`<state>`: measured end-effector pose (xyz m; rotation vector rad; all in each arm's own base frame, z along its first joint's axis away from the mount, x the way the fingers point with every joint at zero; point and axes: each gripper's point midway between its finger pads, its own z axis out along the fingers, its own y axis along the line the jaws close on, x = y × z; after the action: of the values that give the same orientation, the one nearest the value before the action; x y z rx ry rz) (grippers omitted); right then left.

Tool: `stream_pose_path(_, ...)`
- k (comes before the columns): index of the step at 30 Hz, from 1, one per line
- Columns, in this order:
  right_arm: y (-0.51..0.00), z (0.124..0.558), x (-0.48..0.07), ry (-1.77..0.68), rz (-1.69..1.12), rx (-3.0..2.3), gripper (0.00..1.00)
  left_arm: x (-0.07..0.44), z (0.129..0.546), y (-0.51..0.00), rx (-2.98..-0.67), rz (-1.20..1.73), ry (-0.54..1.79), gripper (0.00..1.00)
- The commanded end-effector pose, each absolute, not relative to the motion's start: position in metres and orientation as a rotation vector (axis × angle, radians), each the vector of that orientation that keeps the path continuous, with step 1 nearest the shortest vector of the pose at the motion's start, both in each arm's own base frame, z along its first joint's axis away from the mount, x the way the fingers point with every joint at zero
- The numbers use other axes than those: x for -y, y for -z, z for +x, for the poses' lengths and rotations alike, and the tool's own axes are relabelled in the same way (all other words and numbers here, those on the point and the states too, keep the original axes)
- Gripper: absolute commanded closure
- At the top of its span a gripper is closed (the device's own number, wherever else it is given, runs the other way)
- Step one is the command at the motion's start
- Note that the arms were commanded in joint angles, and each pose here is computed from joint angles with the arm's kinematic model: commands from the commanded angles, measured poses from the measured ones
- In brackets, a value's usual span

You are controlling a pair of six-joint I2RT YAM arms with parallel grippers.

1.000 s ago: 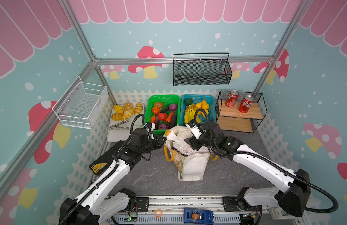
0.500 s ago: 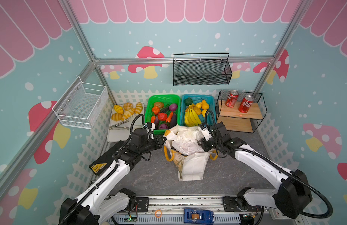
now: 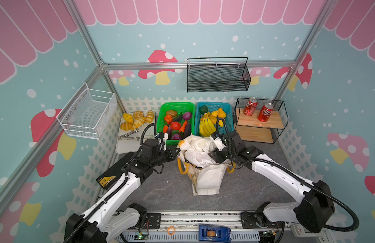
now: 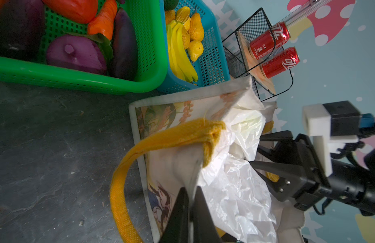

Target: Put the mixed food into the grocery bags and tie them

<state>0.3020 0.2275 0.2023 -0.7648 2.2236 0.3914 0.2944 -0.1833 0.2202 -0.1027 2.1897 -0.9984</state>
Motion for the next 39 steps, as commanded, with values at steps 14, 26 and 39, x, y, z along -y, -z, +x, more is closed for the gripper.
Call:
stream_pose_path(14, -0.281, 0.368, 0.001, 0.172, 0.137, -1.865, 0.02, 0.054, 0.306, -0.290, -1.718, -0.364, 0.318, 0.07)
stream_pose_path(26, -0.141, 0.363, 0.040, 0.364, 0.116, -1.764, 0.01, -0.022, 0.350, -0.173, -1.741, -0.368, -0.153, 0.00)
stream_pose_path(39, -0.139, 0.360, 0.026, 0.291, 0.027, -1.622, 0.01, -0.006, 0.395, -0.130, -1.904, -0.239, 0.076, 0.00)
